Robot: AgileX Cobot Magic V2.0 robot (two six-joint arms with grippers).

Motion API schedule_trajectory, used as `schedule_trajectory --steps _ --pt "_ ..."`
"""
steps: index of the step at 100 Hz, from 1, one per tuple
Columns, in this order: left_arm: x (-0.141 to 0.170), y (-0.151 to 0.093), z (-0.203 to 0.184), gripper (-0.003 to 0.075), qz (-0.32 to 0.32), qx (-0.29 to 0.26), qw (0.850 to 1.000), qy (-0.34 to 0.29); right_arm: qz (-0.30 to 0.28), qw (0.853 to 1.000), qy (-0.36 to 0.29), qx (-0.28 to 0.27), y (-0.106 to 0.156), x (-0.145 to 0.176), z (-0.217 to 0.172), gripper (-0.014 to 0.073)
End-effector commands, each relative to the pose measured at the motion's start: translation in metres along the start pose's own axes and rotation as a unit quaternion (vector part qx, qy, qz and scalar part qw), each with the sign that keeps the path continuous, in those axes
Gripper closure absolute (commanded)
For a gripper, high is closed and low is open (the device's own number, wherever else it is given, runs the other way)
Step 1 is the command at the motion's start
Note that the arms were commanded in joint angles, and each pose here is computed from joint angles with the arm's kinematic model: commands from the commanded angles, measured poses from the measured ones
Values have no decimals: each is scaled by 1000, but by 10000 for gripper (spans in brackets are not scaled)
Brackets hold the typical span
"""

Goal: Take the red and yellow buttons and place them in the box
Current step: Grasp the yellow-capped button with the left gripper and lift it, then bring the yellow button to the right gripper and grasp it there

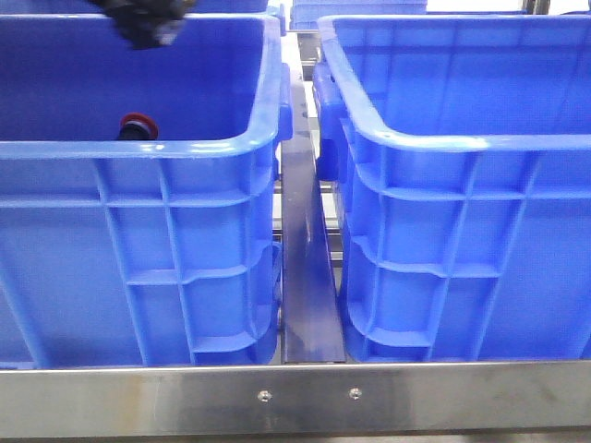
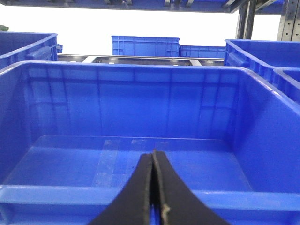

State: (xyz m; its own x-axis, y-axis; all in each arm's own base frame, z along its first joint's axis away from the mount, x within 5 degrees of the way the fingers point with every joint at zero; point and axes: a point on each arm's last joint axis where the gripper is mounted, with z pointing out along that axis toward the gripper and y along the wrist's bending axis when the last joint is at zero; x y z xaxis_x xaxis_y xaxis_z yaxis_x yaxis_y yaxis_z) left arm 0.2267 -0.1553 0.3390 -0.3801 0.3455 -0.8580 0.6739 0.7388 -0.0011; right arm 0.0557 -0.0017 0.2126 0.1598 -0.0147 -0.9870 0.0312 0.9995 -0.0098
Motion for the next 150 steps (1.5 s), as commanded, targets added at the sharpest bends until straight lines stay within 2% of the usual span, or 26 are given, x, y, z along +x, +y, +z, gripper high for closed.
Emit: schedule_trajectory --steps 1,18,44,75,85,102,110,126,137,150 --pt "-22 -19 -13 625 8 15 997 -76 -4 998 -58 4 0 -9 -2 661" --pt "-27 -44 -13 625 27 46 993 -103 -3 998 -61 4 -1 -13 -2 661" --pt "-29 -47 -13 626 29 48 992 -110 -1 997 77 -3 0 -44 2 661" --pt "-32 -45 -14 626 28 40 991 -127 2 987 161 -7 0 -93 40 648" --pt "-31 -45 -14 626 28 41 991 -126 2 984 177 -7 0 -108 56 536" --pt "-31 -45 -14 626 28 41 991 -125 21 978 207 -18 3 -125 83 134" --pt "-31 -45 -14 626 28 41 991 -125 45 974 220 -32 7 -131 95 38" --pt "-31 -45 -14 626 28 41 991 -125 141 955 248 -82 24 -139 118 34" --pt "-31 -45 -14 626 28 41 991 -125 252 924 260 -123 41 -145 132 34" --pt "-31 -45 -14 626 28 41 991 -125 335 885 284 -152 58 -144 149 34"
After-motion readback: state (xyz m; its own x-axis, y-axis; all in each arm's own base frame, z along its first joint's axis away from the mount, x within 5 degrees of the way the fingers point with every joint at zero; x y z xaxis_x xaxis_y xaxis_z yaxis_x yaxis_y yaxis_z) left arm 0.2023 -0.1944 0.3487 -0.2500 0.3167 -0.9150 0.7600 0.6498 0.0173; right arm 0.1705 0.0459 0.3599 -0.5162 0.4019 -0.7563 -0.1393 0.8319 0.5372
